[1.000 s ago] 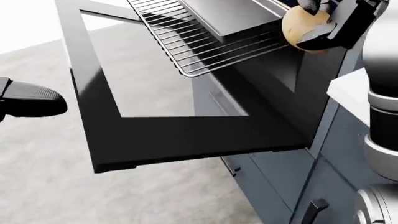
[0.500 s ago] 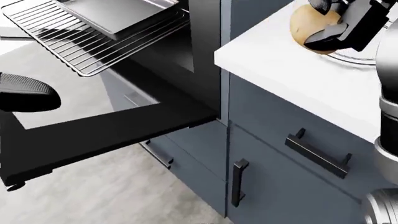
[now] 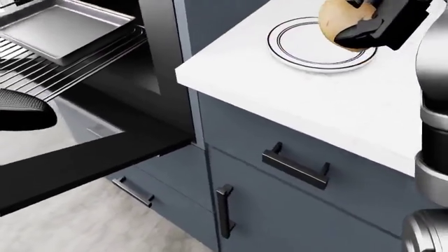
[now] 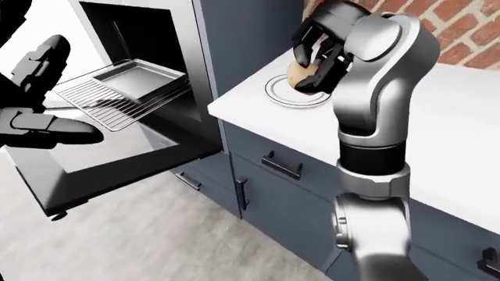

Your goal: Pick the potato from the oven and place it on the plate on the counter.

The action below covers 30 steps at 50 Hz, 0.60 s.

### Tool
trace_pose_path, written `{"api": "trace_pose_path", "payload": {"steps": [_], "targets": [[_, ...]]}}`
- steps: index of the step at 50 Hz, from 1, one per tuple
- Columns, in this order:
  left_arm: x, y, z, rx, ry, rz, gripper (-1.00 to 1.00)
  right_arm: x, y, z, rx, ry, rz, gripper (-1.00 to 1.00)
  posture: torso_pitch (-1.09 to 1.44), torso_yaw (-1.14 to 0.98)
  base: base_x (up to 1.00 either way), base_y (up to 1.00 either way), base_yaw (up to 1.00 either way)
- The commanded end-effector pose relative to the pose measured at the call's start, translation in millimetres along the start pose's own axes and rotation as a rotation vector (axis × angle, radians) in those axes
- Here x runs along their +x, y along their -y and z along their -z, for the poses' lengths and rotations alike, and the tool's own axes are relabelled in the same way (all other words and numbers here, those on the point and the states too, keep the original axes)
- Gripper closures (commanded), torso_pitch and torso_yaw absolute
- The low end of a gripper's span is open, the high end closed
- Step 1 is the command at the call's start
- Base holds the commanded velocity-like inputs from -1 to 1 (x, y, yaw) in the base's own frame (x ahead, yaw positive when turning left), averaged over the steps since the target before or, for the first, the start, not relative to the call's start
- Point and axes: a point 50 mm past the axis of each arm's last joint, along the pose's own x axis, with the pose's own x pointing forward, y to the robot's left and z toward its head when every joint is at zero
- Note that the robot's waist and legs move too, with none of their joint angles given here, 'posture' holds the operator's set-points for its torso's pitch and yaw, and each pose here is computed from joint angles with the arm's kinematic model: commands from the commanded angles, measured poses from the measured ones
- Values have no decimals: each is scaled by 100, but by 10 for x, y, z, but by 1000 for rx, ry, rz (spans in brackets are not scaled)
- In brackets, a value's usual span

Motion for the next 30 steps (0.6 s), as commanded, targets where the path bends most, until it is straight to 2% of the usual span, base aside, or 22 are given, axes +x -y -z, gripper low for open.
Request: {"api": "trace_pose_path", "payload": {"steps": [1, 9, 16, 25, 30], "targets": [[-11, -2, -98, -12, 57, -3, -100, -103, 176, -51, -4, 25, 100, 100, 0, 0, 60, 0, 0], [-6, -33, -62, -13, 55, -8, -100, -74, 163, -70, -4, 35, 100, 100, 0, 0, 57, 0, 0], [-25, -45, -74, -15, 57, -11, -100, -67, 197, -84, -15, 39, 133, 100, 0, 0, 15, 3, 0], [-25, -59, -76, -16, 58, -14, -100, -76, 233, -78, -10, 33, 153, 100, 0, 0, 0, 0, 71], [-25, -59, -85, -15, 59, -13, -100, -96, 266, -63, 5, 31, 160, 100, 0, 0, 0, 0, 7]]}}
